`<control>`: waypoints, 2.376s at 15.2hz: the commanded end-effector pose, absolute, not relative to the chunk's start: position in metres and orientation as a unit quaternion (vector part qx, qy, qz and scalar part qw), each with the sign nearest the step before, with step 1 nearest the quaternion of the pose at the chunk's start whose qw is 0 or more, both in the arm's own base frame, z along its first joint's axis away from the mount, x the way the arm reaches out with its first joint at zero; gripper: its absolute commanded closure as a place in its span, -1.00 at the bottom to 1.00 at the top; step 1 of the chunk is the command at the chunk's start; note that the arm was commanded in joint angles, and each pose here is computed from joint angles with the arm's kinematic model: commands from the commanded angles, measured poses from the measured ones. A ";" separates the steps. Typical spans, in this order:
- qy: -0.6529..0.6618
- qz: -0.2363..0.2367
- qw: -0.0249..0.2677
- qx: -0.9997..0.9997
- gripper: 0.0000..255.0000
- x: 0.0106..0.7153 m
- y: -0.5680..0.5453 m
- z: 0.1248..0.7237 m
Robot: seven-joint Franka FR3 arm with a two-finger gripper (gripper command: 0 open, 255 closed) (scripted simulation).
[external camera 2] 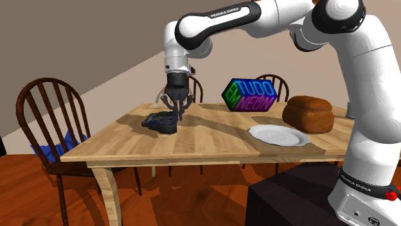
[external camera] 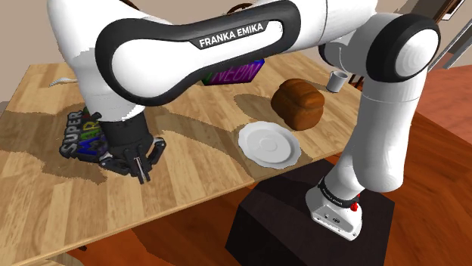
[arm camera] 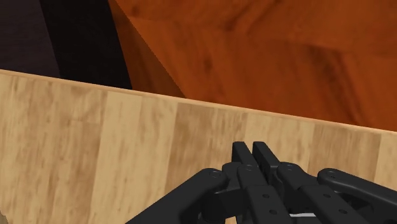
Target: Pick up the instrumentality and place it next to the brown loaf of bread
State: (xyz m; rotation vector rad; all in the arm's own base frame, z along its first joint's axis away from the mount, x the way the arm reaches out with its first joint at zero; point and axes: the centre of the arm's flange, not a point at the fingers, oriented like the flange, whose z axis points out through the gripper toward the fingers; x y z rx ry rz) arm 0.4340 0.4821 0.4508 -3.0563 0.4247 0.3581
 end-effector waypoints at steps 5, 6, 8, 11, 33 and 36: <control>0.137 0.115 0.017 -0.984 1.00 0.434 0.482 0.483; 0.137 0.115 0.017 -0.984 1.00 0.434 0.482 0.488; 0.137 0.115 0.017 -0.984 1.00 0.434 0.482 0.498; 0.137 0.115 0.017 -0.984 1.00 0.434 0.482 0.514; 0.137 0.115 0.017 -0.984 1.00 0.431 0.350 0.574; 0.137 0.115 0.017 -0.984 1.00 0.431 0.310 0.574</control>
